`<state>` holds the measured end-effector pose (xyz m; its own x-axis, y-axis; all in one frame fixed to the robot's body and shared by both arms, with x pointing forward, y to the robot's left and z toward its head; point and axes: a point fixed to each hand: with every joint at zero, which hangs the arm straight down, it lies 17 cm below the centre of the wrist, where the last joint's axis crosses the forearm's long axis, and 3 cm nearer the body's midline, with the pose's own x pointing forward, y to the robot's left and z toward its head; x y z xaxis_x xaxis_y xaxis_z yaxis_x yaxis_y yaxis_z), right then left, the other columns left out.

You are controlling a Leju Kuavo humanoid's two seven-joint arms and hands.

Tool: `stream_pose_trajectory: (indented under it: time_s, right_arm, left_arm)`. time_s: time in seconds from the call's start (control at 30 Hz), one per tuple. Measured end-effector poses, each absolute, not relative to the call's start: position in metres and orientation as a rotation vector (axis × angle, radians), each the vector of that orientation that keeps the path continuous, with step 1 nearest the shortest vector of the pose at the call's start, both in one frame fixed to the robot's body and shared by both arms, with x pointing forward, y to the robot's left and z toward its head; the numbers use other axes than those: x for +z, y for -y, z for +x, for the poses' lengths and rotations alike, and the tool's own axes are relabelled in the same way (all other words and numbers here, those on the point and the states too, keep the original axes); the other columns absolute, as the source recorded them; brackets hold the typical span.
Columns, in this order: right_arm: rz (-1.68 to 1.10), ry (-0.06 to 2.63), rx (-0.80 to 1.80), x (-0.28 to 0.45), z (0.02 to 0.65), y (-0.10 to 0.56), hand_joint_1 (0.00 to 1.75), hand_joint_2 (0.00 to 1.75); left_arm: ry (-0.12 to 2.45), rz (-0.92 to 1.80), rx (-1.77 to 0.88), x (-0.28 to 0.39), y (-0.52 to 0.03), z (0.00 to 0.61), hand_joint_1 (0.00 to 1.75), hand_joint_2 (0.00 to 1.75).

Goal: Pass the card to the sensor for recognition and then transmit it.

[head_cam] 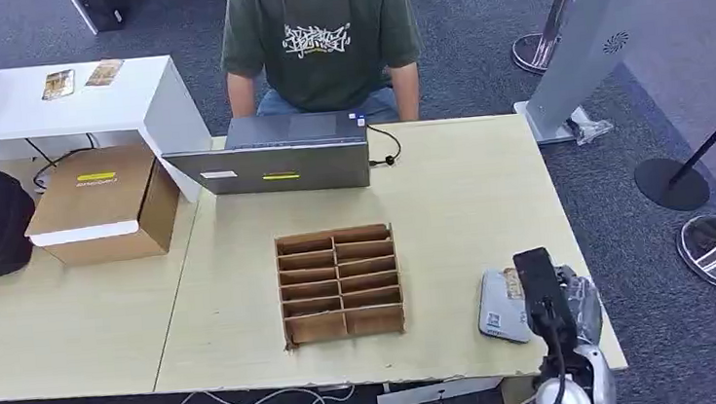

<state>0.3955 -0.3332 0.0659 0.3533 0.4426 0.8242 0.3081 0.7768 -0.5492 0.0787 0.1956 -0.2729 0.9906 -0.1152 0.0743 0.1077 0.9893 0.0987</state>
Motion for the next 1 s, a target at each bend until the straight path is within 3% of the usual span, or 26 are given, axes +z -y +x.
stream_pose_trajectory:
  time_s: [1.0]
  right_arm:
    - [-0.616,1.081,0.286,0.01,0.409,0.31,1.75,1.75]
  left_arm:
    - [0.08,0.096,-0.094,-0.274,-0.199,0.078,0.0,1.75]
